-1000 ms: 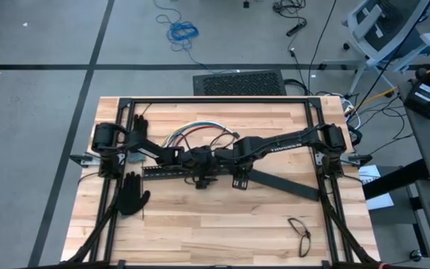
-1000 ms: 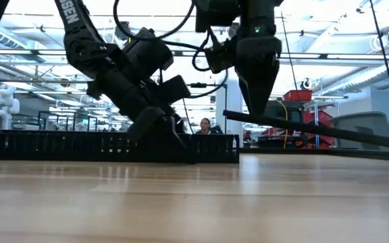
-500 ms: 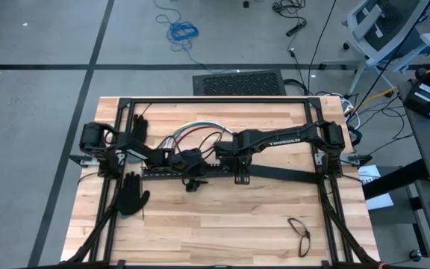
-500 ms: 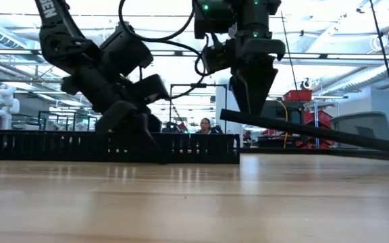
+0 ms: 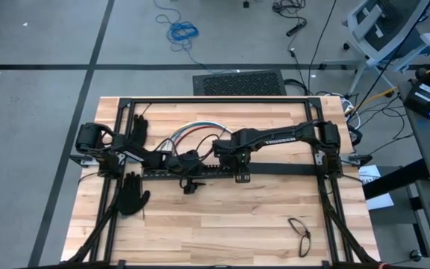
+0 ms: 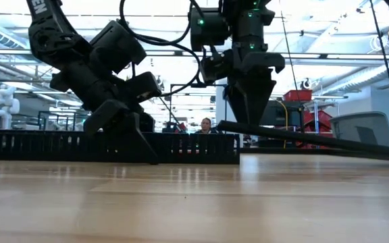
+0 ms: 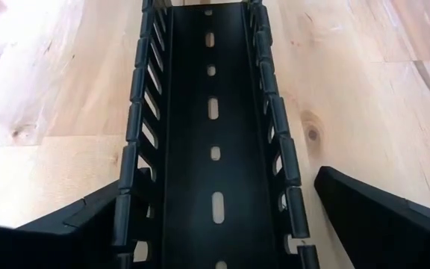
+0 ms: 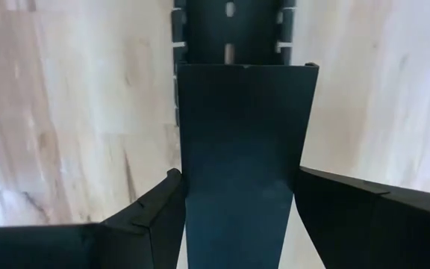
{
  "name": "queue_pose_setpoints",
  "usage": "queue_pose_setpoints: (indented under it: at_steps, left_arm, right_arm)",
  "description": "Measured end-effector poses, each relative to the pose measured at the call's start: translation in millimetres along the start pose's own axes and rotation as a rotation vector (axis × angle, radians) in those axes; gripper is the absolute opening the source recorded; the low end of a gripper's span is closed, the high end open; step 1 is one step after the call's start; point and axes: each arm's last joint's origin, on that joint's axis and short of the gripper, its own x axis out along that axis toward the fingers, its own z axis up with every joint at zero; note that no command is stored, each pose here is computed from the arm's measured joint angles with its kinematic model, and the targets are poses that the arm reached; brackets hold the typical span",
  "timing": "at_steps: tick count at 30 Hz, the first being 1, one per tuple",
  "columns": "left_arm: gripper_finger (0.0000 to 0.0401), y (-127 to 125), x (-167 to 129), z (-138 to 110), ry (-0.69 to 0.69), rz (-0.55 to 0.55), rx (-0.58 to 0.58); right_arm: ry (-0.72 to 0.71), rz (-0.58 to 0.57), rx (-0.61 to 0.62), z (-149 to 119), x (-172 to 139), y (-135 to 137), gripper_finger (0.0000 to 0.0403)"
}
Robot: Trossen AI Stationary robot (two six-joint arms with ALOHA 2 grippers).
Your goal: Ziptie cables
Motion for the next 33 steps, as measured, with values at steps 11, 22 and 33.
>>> queue_pose_setpoints:
  at_steps: [11, 22, 33]
  left_arm:
    - [0.0379, 0.7, 0.0, 0.7, -0.007, 0.026, 0.002]
    - [0.0379, 1.5, 0.5, 4.5, -0.017, 0.049, 0.002]
    - [0.0379, 3.9, 1.2, 14.4, -0.043, 0.094, 0.066]
  right_arm:
    - [0.004, 0.043, -0.031, -0.8, -0.2, -0.3, 0.0212]
    - [0.023, 0.026, -0.039, 3.0, 10.7, 1.1, 0.0212]
    - [0.023, 0.027, -0.056, 3.1, 10.9, 3.3, 0.0212]
